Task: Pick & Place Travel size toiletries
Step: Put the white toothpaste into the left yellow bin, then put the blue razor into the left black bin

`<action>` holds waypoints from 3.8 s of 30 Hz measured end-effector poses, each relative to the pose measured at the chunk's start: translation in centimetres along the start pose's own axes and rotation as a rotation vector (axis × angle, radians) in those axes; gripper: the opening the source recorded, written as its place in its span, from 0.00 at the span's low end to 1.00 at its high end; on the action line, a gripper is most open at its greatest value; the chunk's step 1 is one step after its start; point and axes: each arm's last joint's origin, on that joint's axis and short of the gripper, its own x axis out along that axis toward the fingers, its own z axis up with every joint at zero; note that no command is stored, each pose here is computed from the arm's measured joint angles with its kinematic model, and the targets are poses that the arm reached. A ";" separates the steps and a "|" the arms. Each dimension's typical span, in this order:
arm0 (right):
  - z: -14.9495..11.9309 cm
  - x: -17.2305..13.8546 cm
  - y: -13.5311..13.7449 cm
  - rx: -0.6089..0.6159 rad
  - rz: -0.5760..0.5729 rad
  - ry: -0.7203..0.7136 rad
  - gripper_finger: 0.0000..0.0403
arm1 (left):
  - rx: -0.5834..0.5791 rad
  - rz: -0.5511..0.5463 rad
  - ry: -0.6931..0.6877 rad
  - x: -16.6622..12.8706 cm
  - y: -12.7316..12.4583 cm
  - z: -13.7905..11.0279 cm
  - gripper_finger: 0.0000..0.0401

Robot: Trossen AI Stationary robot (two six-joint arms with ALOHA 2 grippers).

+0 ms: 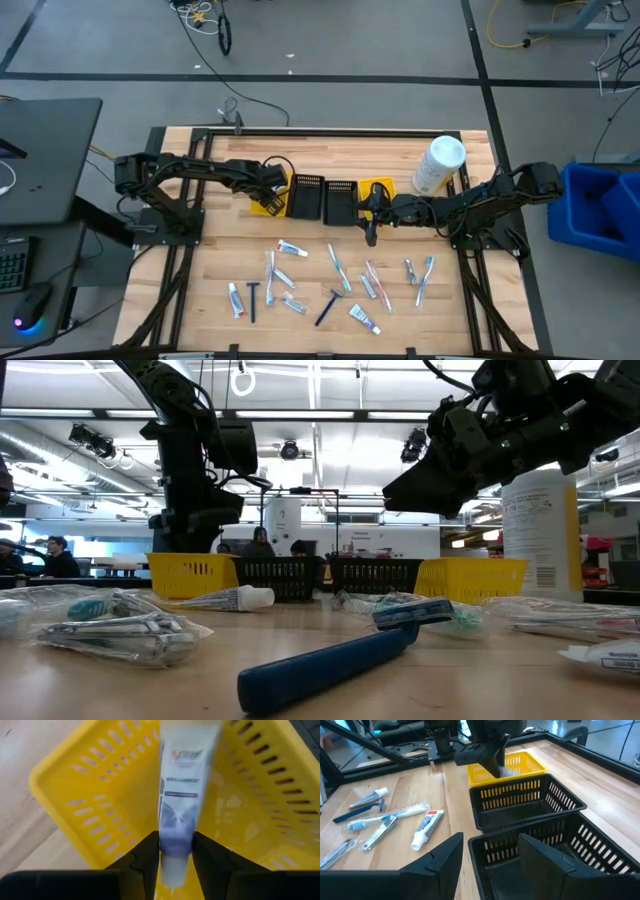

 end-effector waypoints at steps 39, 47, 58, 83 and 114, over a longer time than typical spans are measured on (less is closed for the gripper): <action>-0.2 0.0 0.0 0.054 -0.003 0.023 0.61 | -0.130 -0.396 -0.092 -12.1 -8.9 -9.6 0.38; -0.2 0.0 0.0 0.052 -0.002 0.022 0.58 | -0.244 -0.424 -0.013 -13.0 -9.9 -12.5 0.38; -0.2 0.0 0.0 -0.053 -0.001 0.021 0.59 | -0.494 -0.421 0.224 -11.8 -10.2 -17.3 0.38; 1.1 0.4 -3.0 -0.142 -0.110 -0.051 0.66 | -0.544 -0.368 0.363 -5.7 -15.7 -21.7 0.38; 1.1 0.4 -3.1 -0.128 -0.104 -0.049 0.61 | -0.438 -0.375 0.063 -8.2 -13.8 -18.0 0.13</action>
